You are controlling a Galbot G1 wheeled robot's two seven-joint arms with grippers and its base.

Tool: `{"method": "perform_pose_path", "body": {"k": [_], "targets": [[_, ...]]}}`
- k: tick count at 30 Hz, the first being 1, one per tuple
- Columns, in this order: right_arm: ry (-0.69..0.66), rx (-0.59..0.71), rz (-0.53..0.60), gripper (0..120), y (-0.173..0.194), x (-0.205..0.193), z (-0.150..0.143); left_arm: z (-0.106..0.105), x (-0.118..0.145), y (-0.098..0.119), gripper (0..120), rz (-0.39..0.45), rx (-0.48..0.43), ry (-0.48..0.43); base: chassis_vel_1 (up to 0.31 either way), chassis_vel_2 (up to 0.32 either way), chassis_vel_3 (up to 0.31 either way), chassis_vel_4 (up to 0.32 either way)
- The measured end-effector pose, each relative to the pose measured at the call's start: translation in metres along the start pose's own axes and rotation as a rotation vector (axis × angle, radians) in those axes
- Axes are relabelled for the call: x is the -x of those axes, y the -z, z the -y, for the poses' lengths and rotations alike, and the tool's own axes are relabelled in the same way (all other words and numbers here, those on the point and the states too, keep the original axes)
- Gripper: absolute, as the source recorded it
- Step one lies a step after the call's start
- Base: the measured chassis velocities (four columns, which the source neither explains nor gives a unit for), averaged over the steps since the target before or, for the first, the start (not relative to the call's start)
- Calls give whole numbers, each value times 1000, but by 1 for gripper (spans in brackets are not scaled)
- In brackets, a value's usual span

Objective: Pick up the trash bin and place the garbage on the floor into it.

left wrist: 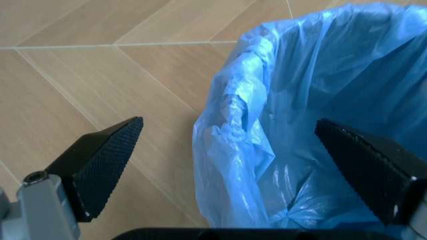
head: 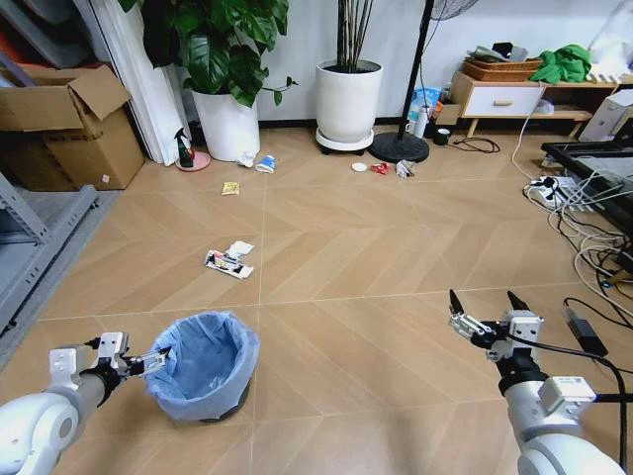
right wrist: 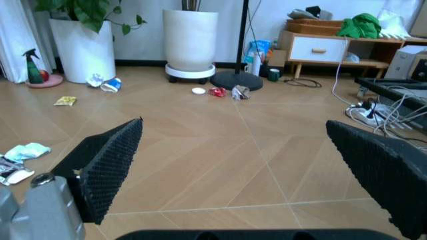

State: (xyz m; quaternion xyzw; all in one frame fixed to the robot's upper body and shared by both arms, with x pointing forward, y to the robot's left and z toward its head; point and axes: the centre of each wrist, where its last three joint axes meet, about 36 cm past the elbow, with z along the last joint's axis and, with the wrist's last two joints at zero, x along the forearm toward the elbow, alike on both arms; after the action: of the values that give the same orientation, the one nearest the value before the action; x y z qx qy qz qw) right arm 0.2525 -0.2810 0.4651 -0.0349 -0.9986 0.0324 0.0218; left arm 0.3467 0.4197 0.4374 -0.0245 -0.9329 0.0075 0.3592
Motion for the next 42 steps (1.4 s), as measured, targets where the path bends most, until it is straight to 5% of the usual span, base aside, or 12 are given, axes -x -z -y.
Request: {"method": "perform_pose_path", "body": {"k": [19,42], "targets": [[-19,-1,-14,100,-9,0,2,-8,47,-15,95,-87,2,-11,0,0,0,0],[-24,5,-24,100,-14,4,1,-7,49,-16,9,-101,23,-23,0,0,0,0]]}}
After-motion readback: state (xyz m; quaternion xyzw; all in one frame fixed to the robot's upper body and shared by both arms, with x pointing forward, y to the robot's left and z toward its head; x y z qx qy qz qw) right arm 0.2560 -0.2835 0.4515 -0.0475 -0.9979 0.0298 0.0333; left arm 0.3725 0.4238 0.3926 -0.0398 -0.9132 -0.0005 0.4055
